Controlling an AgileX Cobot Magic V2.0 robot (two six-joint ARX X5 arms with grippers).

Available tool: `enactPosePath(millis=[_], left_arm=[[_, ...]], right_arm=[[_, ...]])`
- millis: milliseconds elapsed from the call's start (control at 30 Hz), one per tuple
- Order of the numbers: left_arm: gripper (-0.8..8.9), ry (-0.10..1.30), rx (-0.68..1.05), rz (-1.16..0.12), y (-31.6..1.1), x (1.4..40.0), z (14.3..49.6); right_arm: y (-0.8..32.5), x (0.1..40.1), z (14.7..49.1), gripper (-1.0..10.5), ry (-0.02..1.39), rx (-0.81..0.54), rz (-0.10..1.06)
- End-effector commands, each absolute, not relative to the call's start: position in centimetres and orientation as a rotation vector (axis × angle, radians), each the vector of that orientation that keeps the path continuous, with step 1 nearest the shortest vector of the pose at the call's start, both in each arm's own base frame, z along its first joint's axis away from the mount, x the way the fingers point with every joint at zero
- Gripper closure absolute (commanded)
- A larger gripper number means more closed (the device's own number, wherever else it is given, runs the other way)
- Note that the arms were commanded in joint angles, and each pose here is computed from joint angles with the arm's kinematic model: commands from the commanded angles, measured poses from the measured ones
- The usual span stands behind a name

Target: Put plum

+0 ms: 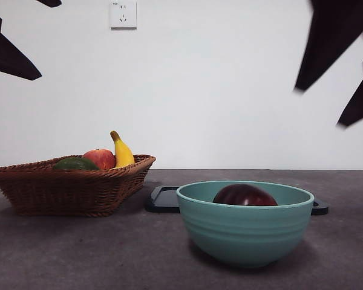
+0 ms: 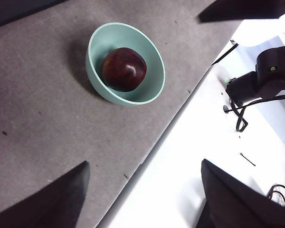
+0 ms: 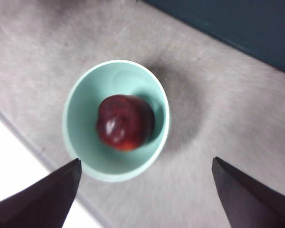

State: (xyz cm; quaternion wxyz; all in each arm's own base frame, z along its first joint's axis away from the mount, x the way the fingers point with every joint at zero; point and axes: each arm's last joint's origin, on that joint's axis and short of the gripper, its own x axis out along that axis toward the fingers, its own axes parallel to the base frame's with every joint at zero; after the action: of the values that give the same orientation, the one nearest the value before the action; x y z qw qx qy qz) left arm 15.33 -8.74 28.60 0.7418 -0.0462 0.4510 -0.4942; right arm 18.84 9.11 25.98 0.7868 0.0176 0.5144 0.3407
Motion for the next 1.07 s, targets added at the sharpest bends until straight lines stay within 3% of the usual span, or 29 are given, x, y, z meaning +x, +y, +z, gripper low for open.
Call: enactPosePath(millis=[33, 600, 900, 1067], left_arm=[[4.4, 0.978, -0.095, -1.1, -8.9, 15.4, 28.8], [4.4, 0.978, -0.095, -1.1, -8.9, 15.4, 28.8], [4.4, 0.978, -0.095, -1.1, -8.9, 15.4, 28.8], [4.4, 0.978, -0.095, -1.1, -8.9, 15.4, 28.8]], right_arm=[[10.0, 19.6, 24.4, 5.5, 1.13, 0.043, 0.707], [13.5, 22.1, 18.9, 7.5, 1.177, -0.062, 0.674], [13.7, 22.5, 18.2, 9.3, 1.179, -0.078, 0.654], [13.7, 22.5, 18.3, 9.4, 1.173, -0.075, 0.657]])
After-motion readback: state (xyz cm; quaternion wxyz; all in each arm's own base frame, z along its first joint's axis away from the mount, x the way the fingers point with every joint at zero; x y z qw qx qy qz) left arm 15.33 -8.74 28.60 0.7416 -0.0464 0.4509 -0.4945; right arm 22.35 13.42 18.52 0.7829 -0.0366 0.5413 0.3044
